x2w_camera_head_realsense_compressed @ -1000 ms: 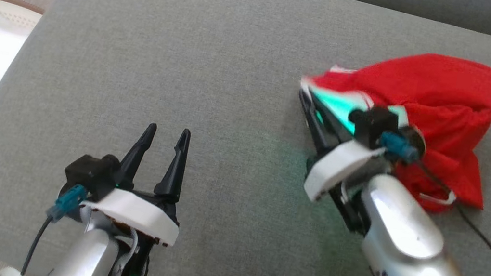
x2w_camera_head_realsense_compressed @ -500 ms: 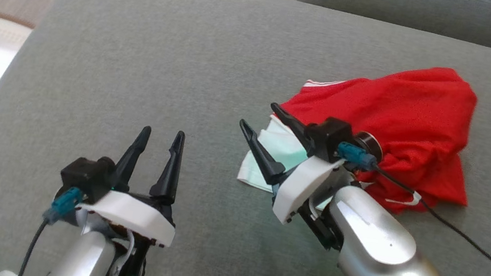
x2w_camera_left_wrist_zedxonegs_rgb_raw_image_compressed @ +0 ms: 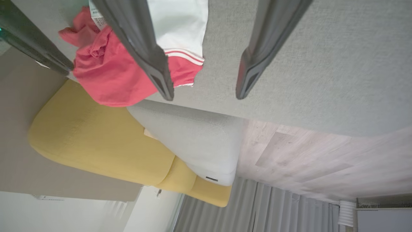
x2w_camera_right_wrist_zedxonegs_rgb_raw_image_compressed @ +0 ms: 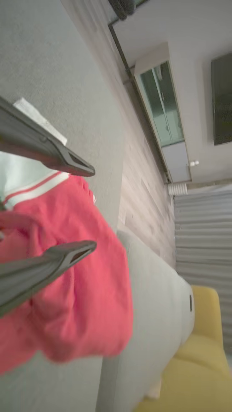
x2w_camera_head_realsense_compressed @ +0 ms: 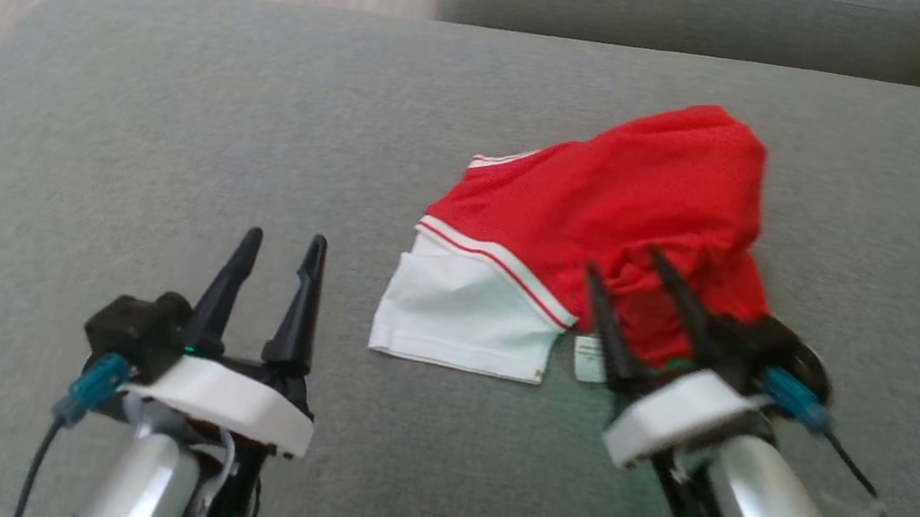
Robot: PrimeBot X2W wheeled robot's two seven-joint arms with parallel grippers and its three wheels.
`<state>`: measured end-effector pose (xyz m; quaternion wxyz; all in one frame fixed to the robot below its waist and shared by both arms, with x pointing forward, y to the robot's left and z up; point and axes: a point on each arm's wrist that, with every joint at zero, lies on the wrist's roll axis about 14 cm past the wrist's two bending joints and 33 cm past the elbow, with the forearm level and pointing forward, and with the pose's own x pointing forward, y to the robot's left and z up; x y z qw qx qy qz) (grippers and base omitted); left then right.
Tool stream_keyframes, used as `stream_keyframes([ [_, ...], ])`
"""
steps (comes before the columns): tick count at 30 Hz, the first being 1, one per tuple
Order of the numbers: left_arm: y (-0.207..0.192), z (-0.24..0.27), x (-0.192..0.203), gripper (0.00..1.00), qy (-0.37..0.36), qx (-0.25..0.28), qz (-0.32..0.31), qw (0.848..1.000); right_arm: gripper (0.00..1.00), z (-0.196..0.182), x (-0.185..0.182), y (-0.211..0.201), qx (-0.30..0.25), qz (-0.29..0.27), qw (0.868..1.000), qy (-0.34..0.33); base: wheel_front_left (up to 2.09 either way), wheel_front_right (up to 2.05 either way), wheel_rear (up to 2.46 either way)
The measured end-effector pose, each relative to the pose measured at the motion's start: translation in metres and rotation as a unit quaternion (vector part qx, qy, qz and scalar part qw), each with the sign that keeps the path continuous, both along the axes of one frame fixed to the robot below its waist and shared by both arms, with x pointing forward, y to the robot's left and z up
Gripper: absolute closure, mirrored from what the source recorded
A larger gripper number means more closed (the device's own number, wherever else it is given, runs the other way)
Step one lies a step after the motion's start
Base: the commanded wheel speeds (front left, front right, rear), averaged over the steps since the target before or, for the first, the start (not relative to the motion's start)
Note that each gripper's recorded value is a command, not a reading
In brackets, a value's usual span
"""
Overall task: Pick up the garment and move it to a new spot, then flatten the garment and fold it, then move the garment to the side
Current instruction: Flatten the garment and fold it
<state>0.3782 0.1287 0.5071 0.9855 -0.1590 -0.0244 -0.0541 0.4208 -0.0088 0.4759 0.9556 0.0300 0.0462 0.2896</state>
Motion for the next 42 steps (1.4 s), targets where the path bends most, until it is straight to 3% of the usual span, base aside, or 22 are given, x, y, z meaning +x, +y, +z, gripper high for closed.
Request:
stream_keyframes([
  [9,-0.019,0.003,0.006,0.0,-0.006,0.001,-0.029,1.0,0.0,-0.003,-0.021,-0.091,0.018,-0.144,0.989,-0.004,0.0,0.0,0.0],
  [10,-0.025,0.0,0.005,0.0,-0.006,0.024,-0.04,0.999,0.0,-0.004,-0.026,-0.1,0.022,-0.16,0.987,-0.001,0.0,0.0,0.0],
  [13,-0.027,-0.004,0.006,0.0,-0.001,0.028,-0.045,0.999,0.0,-0.005,-0.031,-0.103,0.032,-0.166,0.986,0.005,0.0,0.0,0.0],
  [23,-0.023,-0.012,0.004,0.0,0.009,0.028,-0.042,0.999,0.0,-0.005,-0.027,-0.087,0.037,-0.146,0.989,0.015,0.0,0.0,0.0],
  [31,-0.016,-0.028,0.002,0.0,0.035,0.027,-0.033,0.998,0.0,-0.054,-0.022,-0.057,-0.029,-0.09,0.99,0.1,0.0,0.0,0.0],
  [42,-0.004,-0.034,0.006,0.0,0.046,0.029,-0.016,0.998,0.0,-0.084,-0.003,-0.035,-0.073,-0.051,0.987,0.133,0.0,0.0,0.0],
])
